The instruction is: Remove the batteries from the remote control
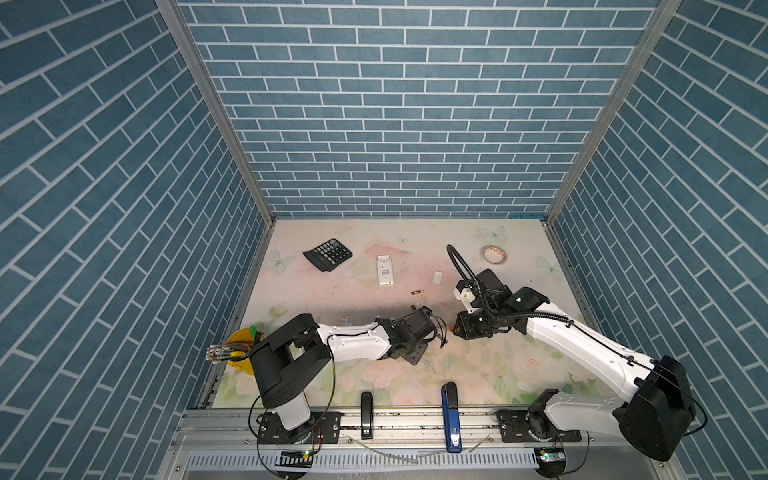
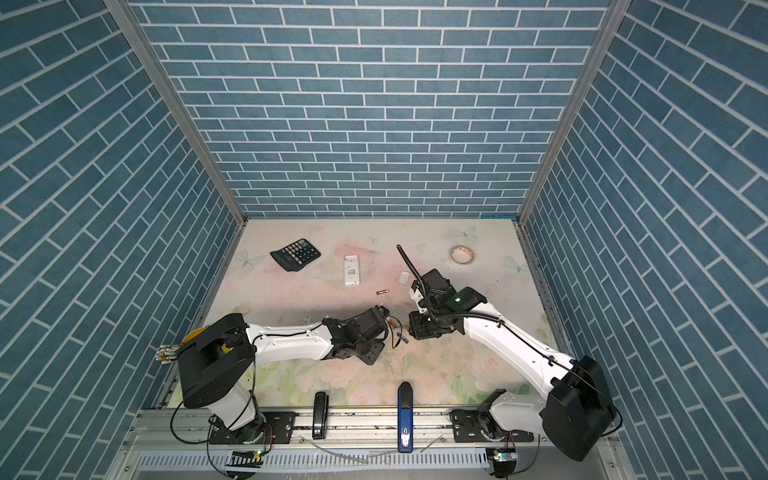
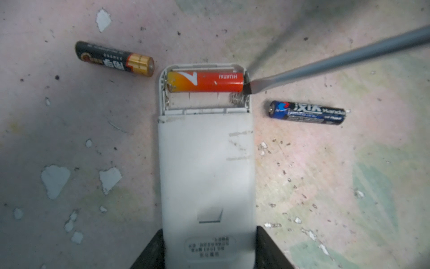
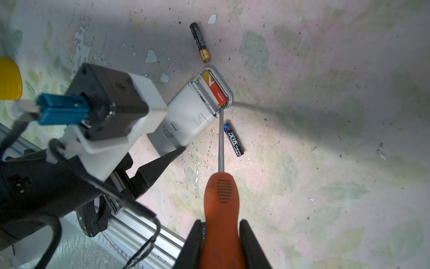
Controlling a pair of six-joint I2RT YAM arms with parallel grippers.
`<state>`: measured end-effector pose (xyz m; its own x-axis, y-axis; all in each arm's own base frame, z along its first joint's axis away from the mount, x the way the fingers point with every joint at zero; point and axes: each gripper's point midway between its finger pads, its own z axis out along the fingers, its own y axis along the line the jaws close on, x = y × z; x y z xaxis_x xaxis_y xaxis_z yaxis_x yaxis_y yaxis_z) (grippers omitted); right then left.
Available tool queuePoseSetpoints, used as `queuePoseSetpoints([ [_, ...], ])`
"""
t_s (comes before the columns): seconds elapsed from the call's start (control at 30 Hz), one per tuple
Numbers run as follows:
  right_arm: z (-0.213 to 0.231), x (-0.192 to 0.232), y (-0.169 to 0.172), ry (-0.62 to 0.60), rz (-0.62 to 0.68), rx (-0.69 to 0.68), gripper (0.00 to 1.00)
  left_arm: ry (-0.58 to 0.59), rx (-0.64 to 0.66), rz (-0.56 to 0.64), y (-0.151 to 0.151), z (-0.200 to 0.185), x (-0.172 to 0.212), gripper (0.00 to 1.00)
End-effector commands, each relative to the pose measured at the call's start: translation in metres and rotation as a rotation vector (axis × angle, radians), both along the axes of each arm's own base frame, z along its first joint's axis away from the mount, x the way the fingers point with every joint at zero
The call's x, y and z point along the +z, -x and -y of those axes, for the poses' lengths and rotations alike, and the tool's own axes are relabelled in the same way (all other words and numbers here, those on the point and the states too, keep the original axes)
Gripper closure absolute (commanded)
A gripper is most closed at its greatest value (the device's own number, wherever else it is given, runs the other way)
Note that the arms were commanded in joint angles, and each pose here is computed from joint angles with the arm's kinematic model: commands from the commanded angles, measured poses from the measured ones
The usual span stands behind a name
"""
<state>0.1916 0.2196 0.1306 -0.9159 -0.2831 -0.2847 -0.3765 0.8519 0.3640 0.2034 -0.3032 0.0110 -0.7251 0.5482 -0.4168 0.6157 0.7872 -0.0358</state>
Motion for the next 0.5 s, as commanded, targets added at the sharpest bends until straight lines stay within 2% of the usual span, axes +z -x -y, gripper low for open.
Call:
queuePoseSetpoints([
  [0.0,-0.08,0.107,-0.039,-0.393,0.382,0.201,1.0,-0.222,-0.132,-0.178,0.049,-0.044,-0.062,0.76],
  [0.47,-0.081,0.126,-0.044,-0.413,0.431,0.191,1.0,-0.222,-0.137,-0.177,0.051,-0.042,-0.063,0.76],
])
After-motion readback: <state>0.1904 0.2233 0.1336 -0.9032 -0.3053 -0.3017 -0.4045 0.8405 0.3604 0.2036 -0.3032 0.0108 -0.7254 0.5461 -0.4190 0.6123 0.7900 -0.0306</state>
